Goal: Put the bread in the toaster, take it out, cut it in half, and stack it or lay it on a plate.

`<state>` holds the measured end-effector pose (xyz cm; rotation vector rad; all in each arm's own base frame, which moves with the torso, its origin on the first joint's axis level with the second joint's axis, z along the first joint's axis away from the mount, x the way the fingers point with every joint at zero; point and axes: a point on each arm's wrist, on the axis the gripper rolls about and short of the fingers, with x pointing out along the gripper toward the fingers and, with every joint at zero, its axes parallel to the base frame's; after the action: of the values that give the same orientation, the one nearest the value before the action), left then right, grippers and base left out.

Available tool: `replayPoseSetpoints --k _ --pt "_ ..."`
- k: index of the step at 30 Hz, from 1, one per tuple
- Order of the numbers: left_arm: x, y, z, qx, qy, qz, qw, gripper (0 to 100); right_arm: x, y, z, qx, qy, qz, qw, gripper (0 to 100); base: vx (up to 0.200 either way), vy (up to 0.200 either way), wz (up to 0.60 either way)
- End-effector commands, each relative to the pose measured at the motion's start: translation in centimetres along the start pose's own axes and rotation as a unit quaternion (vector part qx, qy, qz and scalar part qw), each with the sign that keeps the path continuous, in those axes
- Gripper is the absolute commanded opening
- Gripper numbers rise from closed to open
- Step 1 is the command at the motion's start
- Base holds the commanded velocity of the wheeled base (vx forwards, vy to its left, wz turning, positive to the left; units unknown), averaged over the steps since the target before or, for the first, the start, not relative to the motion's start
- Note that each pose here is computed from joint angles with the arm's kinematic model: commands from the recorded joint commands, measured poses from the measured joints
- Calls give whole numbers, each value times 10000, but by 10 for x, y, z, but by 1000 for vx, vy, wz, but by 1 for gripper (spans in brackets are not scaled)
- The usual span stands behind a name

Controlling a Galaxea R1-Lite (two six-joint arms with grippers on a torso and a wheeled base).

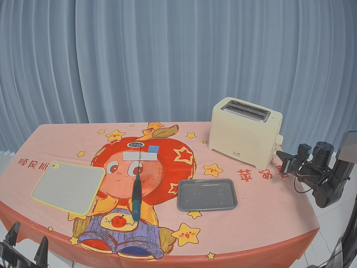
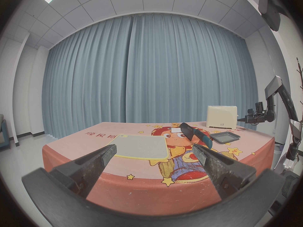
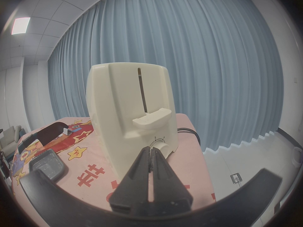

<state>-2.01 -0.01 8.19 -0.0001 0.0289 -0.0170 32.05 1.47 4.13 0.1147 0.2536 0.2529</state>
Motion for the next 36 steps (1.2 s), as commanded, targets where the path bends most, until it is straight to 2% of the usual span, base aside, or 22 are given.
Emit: replayPoseSetpoints --k 1,36 --pt "1 0 -5 -1 85 1 10000 100 -1 0 -1 -3 14 -8 10000 0 0 0 0" --pt "1 0 -5 -1 85 1 10000 100 -2 1 -15 54 294 4 9996 0 0 0 0"
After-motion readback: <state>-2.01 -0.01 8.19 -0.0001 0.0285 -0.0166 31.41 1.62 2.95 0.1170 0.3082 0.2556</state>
